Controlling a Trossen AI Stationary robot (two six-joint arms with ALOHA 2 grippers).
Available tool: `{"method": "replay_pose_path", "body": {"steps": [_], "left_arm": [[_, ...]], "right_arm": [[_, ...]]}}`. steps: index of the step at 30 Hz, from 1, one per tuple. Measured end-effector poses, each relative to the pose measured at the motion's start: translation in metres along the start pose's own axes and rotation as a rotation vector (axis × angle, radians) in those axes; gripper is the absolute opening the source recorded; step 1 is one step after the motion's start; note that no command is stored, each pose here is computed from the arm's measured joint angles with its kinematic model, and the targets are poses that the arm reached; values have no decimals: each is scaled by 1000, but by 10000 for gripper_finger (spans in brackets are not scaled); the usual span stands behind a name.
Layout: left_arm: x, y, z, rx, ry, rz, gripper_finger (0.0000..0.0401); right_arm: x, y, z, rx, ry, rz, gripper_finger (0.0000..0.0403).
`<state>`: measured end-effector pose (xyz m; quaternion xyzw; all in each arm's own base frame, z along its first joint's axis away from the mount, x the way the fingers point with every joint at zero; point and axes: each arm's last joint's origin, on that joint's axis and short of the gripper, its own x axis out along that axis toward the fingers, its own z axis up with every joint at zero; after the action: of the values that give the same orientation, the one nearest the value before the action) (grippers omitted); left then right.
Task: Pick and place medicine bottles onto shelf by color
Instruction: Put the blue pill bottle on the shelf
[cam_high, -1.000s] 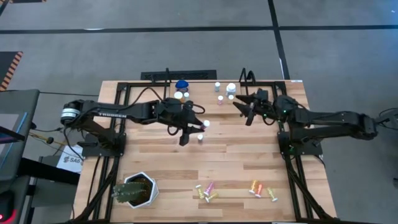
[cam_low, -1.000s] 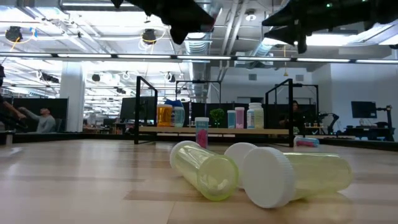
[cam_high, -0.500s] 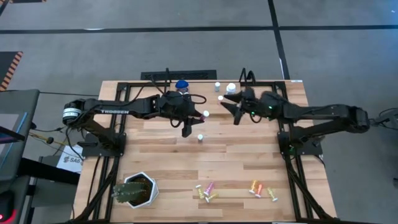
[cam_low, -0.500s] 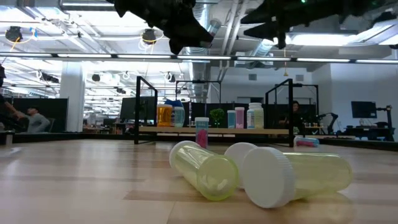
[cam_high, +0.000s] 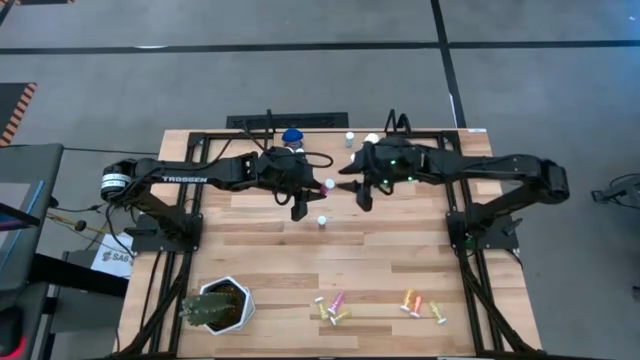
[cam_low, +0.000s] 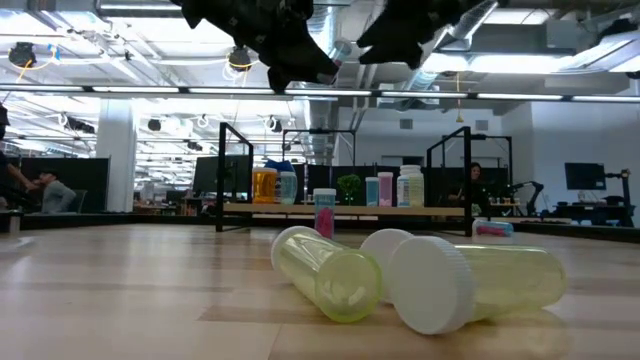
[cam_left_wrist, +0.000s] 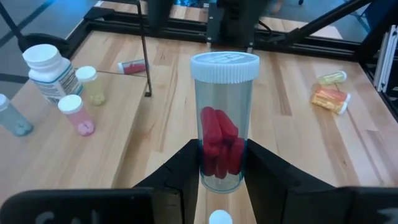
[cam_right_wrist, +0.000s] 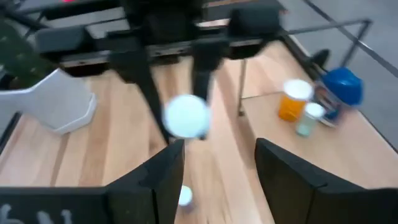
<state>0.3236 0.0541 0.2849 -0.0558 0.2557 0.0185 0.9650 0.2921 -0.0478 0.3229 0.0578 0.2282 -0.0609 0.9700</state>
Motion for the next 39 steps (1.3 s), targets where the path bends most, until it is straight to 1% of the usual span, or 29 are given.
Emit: {"method": "replay_pose_path", "body": {"steps": [6,14,18,22,31,34,39], "left_arm": [[0,0,-1,-15,13,0,96],[1,-6,-2,-3,20,-11,96],[1,-8,-2,1,21,-14,96],[1,-7,-3,3,24,7,96],[1,-6,-2,9,19,39,96],[1,-6,-2,9,18,42,96],[1,-6,-2,10,15,70,106]], "right_arm": [[13,10,8,-78,4,33,216],[35,9,12,-90,35,33,216],[38,9,15,-112,33,33,214],[38,10,14,-111,43,33,197],[35,9,14,-104,53,32,123],[35,9,14,-104,53,32,117],[35,9,14,-102,59,31,132]]}}
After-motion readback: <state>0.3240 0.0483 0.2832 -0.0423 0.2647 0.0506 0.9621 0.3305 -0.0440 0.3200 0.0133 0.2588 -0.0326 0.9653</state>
